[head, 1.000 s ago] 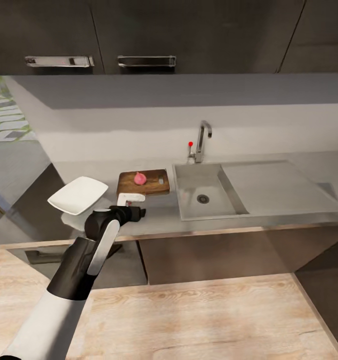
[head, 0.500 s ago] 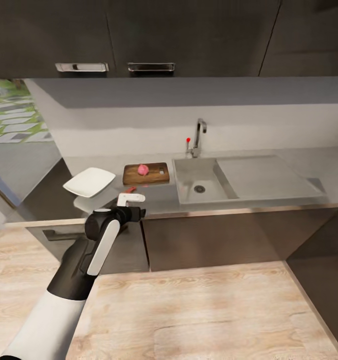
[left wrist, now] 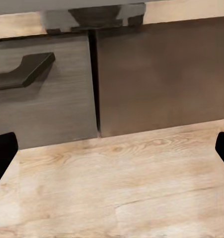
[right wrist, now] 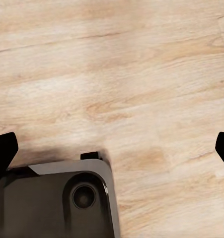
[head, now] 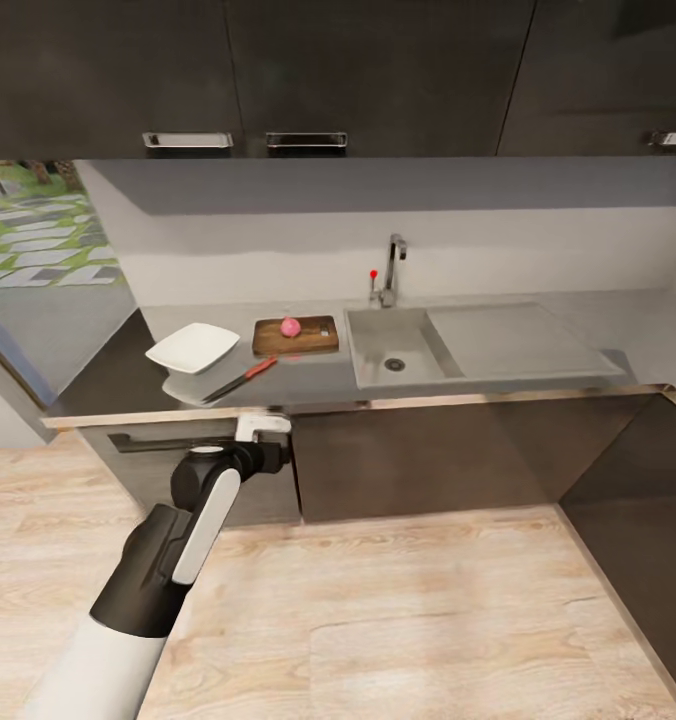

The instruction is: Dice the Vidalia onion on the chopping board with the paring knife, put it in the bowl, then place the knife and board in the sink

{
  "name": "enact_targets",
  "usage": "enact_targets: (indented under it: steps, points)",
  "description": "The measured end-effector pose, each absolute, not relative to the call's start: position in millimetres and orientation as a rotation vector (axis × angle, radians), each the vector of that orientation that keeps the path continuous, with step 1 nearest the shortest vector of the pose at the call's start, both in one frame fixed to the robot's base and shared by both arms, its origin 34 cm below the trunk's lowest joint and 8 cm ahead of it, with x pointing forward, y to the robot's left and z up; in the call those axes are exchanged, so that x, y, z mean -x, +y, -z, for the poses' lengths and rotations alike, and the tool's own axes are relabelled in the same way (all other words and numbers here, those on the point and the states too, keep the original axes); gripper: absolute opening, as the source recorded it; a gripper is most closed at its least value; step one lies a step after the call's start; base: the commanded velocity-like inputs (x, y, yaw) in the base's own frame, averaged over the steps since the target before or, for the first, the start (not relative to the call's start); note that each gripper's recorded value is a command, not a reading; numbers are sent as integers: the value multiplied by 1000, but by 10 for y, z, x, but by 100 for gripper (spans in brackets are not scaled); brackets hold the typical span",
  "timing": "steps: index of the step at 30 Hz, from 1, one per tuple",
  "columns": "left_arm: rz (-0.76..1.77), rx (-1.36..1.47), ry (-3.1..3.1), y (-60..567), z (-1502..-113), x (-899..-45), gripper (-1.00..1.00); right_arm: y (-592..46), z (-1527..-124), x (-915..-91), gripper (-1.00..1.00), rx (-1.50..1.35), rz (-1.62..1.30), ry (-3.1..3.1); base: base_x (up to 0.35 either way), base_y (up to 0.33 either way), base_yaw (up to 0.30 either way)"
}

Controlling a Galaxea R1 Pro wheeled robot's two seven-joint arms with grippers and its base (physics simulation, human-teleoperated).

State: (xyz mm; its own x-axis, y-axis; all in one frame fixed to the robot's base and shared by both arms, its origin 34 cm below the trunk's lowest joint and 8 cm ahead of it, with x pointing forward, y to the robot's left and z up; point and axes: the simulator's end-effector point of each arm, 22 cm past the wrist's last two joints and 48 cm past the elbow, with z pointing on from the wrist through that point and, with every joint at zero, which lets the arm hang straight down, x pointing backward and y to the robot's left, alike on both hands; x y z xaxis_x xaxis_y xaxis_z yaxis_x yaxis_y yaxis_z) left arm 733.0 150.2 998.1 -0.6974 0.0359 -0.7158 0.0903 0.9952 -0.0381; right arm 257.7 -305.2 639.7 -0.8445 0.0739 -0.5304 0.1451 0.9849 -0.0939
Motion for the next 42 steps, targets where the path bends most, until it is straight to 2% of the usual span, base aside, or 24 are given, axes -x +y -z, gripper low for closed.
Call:
enact_targets:
  steps: [8,13,20,27,32,34,42]
  points:
    - [122,-66,2432,1475,-9450,-6800,100,-3052,-6397,-2578,100,-154,176,2578,-6,0,0]
    - [100,69,2364,1815,-8917,-6261,100,-3055,-6400,-2585,100,-153,176,2576,0,0,0]
    - [118,149,2323,1984,-8519,-5521,100,-3072,-6417,-2639,100,-151,179,2562,0,0,0]
    - [65,173,2283,2380,-8287,-4559,100,-3105,-6527,-2981,100,-139,182,2484,0,0,0]
    - [14,213,2292,2582,-8080,-3869,100,-2901,-6704,-3434,100,-139,148,2381,0,0,0]
    - [-52,267,2204,2851,-7973,-3557,100,-2834,-6774,-3585,100,-128,133,2347,0,0,0]
    - [-111,278,2184,3054,-7845,-3269,100,-2801,-6776,-3593,100,-125,125,2345,0,0,0]
